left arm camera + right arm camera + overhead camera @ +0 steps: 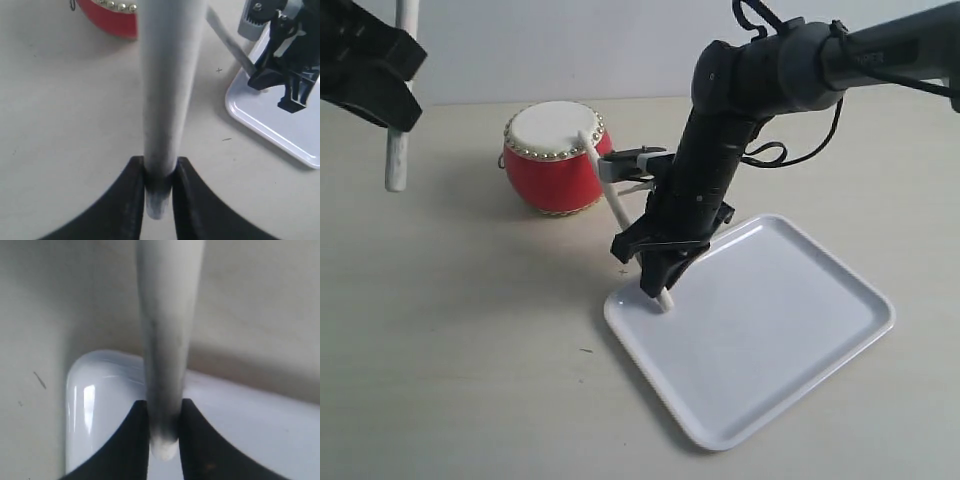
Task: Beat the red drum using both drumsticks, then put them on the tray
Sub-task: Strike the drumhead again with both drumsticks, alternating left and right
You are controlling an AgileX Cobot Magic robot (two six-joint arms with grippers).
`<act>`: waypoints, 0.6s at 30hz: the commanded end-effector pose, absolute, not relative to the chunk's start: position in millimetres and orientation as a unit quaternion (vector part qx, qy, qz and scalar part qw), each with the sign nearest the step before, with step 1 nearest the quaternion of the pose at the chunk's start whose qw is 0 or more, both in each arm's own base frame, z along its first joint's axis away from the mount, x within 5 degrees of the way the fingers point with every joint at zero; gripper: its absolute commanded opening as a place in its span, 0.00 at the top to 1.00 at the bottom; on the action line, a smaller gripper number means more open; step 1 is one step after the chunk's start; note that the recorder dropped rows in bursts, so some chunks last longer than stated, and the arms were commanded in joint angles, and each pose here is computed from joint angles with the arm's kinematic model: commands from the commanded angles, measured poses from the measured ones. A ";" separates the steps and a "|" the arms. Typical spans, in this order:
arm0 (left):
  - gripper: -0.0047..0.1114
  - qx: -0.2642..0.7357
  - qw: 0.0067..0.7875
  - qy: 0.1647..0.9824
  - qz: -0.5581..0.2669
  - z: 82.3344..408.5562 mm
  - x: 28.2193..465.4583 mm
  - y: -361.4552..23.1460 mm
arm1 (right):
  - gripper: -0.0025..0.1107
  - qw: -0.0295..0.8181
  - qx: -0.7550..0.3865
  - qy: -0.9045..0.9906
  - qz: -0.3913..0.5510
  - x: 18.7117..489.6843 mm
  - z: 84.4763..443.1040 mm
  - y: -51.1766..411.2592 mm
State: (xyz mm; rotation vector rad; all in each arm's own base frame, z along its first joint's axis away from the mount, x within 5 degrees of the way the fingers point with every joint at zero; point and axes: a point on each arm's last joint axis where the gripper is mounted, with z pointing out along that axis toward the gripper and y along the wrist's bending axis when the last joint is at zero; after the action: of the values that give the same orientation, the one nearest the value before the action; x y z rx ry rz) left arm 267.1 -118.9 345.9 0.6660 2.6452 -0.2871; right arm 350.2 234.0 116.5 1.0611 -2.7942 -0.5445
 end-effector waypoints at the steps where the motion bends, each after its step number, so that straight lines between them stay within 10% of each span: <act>1: 0.96 0.233 0.220 0.941 -0.110 359.9 255.5 -115.2 | 0.98 0.031 0.360 -0.913 -0.191 353.2 145.9 238.4; 18: 0.96 0.225 0.233 0.939 -0.115 319.4 261.1 -117.7 | 0.98 -0.143 0.362 -0.913 -0.125 312.5 322.7 197.4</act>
State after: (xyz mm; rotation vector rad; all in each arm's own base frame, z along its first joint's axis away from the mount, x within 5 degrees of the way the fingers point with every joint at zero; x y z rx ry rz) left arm 260.9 -115.8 322.3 0.6233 2.6007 -0.2908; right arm 314.8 207.1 311.6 1.3045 -3.0853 -0.5687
